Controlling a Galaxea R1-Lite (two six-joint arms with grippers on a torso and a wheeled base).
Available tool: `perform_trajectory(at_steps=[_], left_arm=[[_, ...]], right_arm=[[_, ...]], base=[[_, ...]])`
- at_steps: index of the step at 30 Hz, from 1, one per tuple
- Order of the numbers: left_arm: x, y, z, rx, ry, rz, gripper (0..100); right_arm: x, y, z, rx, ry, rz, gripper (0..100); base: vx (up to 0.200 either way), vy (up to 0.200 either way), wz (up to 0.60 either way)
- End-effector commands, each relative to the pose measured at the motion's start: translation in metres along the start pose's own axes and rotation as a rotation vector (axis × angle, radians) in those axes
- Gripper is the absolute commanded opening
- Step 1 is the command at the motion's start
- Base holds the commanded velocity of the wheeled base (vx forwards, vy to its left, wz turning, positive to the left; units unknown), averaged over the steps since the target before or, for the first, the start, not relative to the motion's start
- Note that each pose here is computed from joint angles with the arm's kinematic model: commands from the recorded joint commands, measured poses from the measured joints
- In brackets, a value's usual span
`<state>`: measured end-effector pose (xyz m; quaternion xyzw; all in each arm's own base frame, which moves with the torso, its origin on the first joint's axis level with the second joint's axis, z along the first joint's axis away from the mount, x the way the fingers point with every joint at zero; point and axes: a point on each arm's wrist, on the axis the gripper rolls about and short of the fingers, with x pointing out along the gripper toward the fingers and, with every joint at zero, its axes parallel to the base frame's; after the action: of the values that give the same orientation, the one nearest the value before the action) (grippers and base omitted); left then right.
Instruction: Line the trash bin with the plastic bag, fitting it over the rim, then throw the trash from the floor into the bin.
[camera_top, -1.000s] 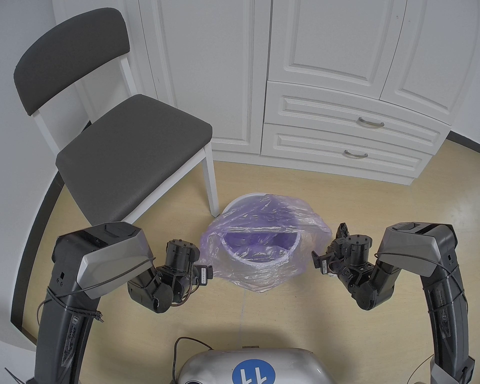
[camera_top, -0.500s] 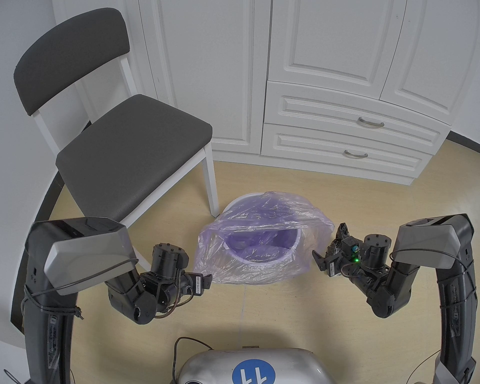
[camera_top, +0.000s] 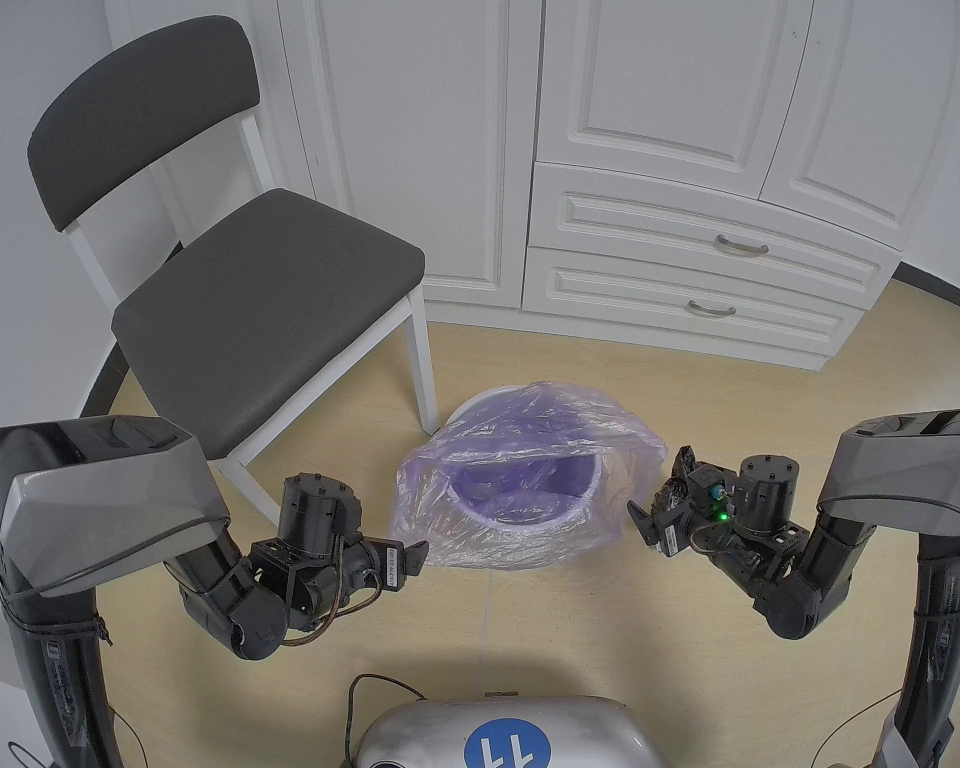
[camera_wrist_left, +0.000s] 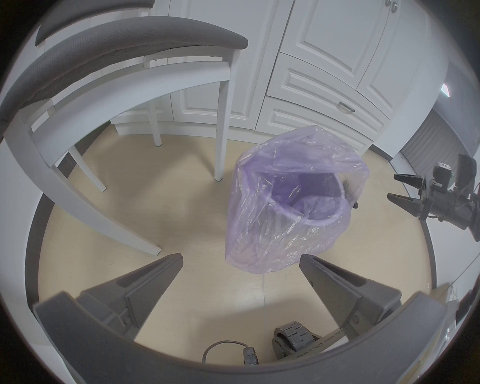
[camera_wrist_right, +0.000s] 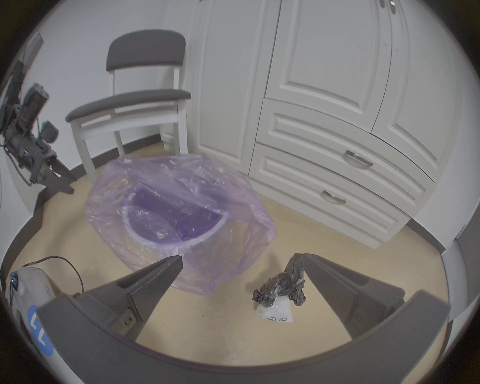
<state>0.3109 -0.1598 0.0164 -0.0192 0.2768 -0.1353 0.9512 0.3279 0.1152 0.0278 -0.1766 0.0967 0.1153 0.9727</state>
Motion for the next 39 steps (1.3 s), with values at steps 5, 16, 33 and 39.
perform_trajectory(at_steps=[5,16,33,39], left_arm=[[0.029,0.001,-0.018,-0.003,0.011,0.016,100],[0.056,0.006,-0.03,-0.027,-0.023,0.022,100],[0.056,0.004,-0.019,-0.041,-0.065,0.016,100],[0.048,-0.002,-0.008,-0.039,-0.101,0.017,100]], right_arm=[[0.052,0.055,0.076,-0.054,-0.008,0.032,100],[0.105,0.09,0.042,-0.455,-0.041,0.025,100],[0.152,0.091,0.024,-0.471,-0.062,-0.16,100],[0.158,0.076,0.045,-0.436,-0.109,-0.233,100]], base=[[0.0,0.0,0.0],[0.0,0.0,0.0],[0.0,0.0,0.0],[0.0,0.0,0.0]])
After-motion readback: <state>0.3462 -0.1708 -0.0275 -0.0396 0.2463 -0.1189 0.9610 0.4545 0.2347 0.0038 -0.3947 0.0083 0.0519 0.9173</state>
